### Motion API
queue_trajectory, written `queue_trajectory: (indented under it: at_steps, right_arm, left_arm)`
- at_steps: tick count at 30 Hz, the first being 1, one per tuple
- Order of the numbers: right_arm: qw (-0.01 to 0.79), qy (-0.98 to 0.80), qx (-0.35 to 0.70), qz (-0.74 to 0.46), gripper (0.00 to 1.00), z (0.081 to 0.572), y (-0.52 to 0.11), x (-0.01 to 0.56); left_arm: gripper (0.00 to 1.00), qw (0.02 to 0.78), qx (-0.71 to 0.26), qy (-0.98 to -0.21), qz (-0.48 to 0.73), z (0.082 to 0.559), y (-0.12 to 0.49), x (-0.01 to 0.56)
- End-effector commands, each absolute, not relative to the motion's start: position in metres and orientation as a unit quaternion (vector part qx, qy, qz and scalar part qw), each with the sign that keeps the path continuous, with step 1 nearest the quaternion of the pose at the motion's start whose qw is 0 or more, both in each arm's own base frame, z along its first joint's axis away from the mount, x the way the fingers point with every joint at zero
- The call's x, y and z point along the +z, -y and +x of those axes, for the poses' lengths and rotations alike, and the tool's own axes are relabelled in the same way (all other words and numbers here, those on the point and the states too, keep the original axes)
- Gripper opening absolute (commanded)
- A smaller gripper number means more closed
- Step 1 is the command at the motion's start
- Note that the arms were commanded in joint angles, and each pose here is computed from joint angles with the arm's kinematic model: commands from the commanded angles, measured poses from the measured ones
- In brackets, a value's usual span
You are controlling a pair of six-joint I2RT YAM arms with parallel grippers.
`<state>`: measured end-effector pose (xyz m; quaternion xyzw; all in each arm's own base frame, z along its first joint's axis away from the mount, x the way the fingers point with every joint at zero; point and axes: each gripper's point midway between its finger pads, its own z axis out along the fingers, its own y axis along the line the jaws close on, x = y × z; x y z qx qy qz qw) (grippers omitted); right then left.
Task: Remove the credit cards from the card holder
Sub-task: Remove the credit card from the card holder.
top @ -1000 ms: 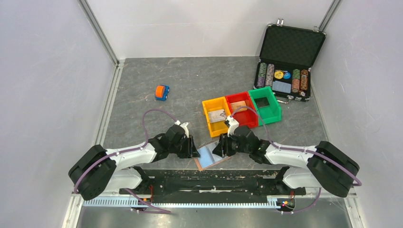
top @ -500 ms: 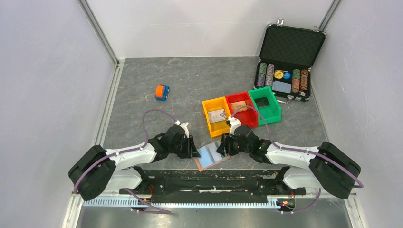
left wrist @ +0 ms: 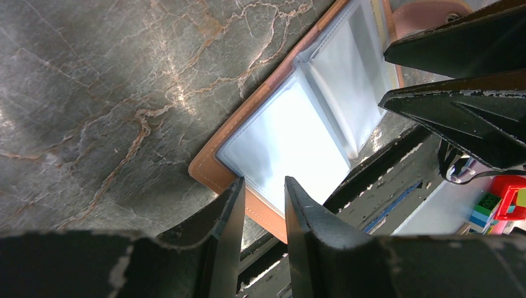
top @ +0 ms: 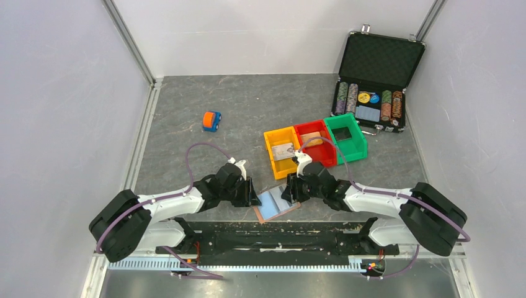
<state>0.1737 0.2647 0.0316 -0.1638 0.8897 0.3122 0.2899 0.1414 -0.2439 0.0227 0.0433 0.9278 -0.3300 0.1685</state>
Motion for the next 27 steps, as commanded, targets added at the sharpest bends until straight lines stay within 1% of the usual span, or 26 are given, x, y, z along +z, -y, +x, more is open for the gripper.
queue_trajectory:
  at_steps: [1,11,18,22,27]
  right_arm:
    - [0.271,-0.903,0.279,-0.181,0.44,0.173,-0.257,0.021]
    - [0.274,-0.909,0.25,-0.189,0.43,0.177,-0.25,0.023]
    - [0.259,-0.91,0.254,-0.198,0.43,0.172,-0.253,0.019]
    - [0.248,-0.907,0.269,-0.207,0.43,0.167,-0.259,0.02]
    - [0.224,-0.897,0.318,-0.209,0.43,0.154,-0.272,0.022]
  left_arm:
    - [0.38,0.176,-0.305,-0.935,0.052,0.141,0.234,0.012]
    - [0.38,0.175,-0.304,-0.935,0.052,0.141,0.234,0.011]
    - [0.38,0.175,-0.304,-0.935,0.053,0.141,0.234,0.011]
    - [0.38,0.175,-0.304,-0.935,0.052,0.142,0.235,0.012]
    - [0.38,0.177,-0.304,-0.935,0.053,0.143,0.235,0.012]
